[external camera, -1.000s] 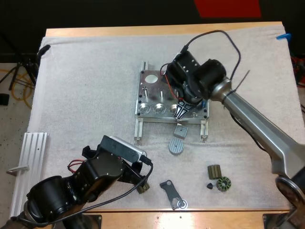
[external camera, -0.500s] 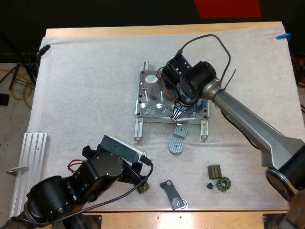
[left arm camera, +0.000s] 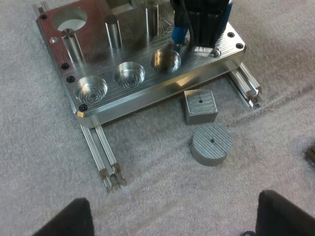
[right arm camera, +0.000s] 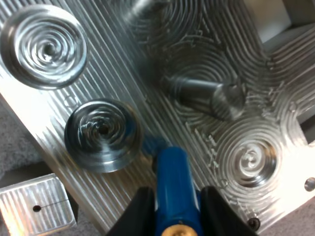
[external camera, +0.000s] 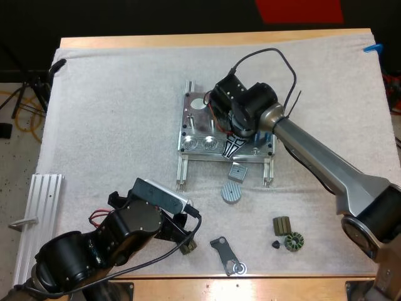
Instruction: Load cells from right to left
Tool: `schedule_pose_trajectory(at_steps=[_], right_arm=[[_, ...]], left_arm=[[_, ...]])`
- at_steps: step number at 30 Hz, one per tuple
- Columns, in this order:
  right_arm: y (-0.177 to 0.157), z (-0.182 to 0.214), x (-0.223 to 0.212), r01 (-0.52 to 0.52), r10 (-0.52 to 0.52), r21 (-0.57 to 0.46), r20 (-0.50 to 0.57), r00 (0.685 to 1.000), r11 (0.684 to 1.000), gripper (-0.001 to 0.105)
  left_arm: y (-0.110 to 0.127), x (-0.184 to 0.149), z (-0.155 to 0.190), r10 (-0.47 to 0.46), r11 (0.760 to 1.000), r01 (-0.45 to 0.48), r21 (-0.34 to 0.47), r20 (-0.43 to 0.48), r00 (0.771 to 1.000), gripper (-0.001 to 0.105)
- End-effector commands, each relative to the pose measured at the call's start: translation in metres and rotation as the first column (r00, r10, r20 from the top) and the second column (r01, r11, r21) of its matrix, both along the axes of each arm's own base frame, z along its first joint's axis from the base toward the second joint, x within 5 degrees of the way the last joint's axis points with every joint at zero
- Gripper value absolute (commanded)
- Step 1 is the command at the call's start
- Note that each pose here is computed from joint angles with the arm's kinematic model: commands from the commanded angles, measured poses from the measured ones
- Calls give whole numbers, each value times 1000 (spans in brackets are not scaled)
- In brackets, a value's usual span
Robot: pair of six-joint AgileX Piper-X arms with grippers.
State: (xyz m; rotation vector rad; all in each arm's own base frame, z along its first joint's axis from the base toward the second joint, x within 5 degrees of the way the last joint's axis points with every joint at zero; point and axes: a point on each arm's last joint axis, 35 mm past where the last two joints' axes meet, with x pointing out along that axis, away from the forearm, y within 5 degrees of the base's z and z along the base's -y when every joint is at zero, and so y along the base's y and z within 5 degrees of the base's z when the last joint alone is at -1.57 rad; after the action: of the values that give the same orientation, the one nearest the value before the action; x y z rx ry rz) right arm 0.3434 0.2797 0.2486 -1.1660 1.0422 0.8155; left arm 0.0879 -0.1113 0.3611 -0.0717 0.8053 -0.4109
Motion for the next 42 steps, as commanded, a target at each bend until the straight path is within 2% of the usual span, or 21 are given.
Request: schedule_pose_trajectory(at_steps=[1,20,22,25,27,29,35,42], right_arm=[[0,2,1,-6,6,-6,3,1000,1000,0],[3,-7,3,-6,6,-14,-7,1000,1000,0],[3,-7,3,-3,3,-13,-7,1000,1000,4],[3,-7,3,6,-6,-10,-7,1000,1000,24],[3,-7,3,17,-17,-7,-6,1000,1000,42],[3,-7,3,20,-20,-6,-6,1000,1000,48],[5,-1,6,44,-44,24,17,999,999,48],[7,40,9,41,-53,101,119,991,994,48]], left_arm=[[1,0,1,17,1000,-17,7,15,1000,67],[1,0,1,17,1000,-17,7,15,1000,67],[1,0,1,17,1000,-17,7,15,1000,67],[1,0,1,17,1000,-17,7,15,1000,67],[1,0,1,17,1000,-17,7,15,1000,67],[1,0,1,17,1000,-17,7,15,1000,67],[1,0,1,17,1000,-17,7,15,1000,67],[1,0,-4,16,1000,-17,18,8,1000,67]])
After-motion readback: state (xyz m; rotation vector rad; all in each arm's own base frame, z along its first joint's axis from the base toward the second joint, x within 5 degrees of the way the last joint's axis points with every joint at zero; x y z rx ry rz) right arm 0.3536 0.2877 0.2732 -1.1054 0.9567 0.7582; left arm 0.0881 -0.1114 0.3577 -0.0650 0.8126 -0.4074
